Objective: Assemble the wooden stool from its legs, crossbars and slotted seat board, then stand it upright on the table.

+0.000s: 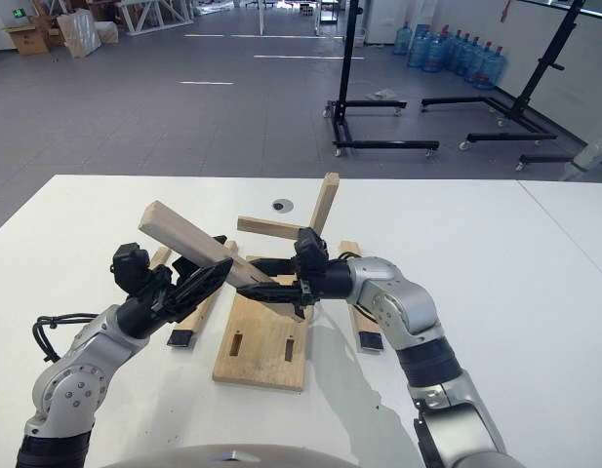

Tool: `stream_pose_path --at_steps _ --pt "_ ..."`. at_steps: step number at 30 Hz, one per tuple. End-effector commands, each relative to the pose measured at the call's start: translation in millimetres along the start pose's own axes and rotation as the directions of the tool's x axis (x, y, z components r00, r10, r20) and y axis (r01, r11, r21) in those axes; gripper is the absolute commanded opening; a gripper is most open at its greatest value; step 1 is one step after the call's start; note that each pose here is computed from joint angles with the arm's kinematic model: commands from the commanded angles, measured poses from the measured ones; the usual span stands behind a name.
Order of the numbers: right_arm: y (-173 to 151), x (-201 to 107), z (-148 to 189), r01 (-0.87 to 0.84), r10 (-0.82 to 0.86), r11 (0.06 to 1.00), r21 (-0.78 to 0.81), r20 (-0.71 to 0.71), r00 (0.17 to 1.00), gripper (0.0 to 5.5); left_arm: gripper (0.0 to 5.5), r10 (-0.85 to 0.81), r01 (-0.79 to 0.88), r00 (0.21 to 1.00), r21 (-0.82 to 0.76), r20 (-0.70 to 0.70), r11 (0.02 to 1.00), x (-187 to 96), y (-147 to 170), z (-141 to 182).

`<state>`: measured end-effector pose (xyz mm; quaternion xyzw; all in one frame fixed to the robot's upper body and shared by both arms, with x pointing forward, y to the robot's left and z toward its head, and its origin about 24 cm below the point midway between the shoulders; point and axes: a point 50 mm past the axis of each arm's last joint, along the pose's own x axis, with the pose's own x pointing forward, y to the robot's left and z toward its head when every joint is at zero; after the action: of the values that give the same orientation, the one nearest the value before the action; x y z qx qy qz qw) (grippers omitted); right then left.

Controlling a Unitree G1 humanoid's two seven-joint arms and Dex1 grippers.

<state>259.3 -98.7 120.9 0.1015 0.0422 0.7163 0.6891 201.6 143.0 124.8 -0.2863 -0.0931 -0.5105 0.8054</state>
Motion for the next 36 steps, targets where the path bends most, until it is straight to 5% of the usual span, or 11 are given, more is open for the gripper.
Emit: stream_pose_path --at_steps 1,8,17,23,30,36 --pt "-6 -3 3 0.004 -0.005 0.999 -0.033 -0.034 0.999 2.01 3.24 -0.017 0.017 1.000 0.011 0.025 1.000 -4 -1 0" --pt "-6 -4 -1 -0.028 0.028 0.999 -0.014 -0.043 0.999 2.01 2.14 -0.065 0.066 0.997 -0.015 0.038 0.998 1 -4 -4" --pt "-5 -11 -11 -0.019 0.019 1.000 0.004 -0.141 0.990 2.01 2.14 -0.079 0.078 0.992 0.009 0.102 0.997 3 -4 6" --pt "-7 -21 -19 0.028 -0.033 0.999 -0.024 -0.230 0.973 3.22 2.12 0.031 -0.063 0.985 0.190 0.168 0.980 -14 20 45" --pt "-15 -35 11 0.134 -0.158 0.979 -0.154 -0.158 0.975 4.55 2.12 0.179 -0.196 0.980 0.261 0.091 0.945 -16 65 64" --pt "-7 -34 64 0.123 -0.134 0.946 -0.300 -0.017 0.991 4.58 2.11 0.322 -0.286 0.947 0.421 -0.016 0.861 -4 98 46"
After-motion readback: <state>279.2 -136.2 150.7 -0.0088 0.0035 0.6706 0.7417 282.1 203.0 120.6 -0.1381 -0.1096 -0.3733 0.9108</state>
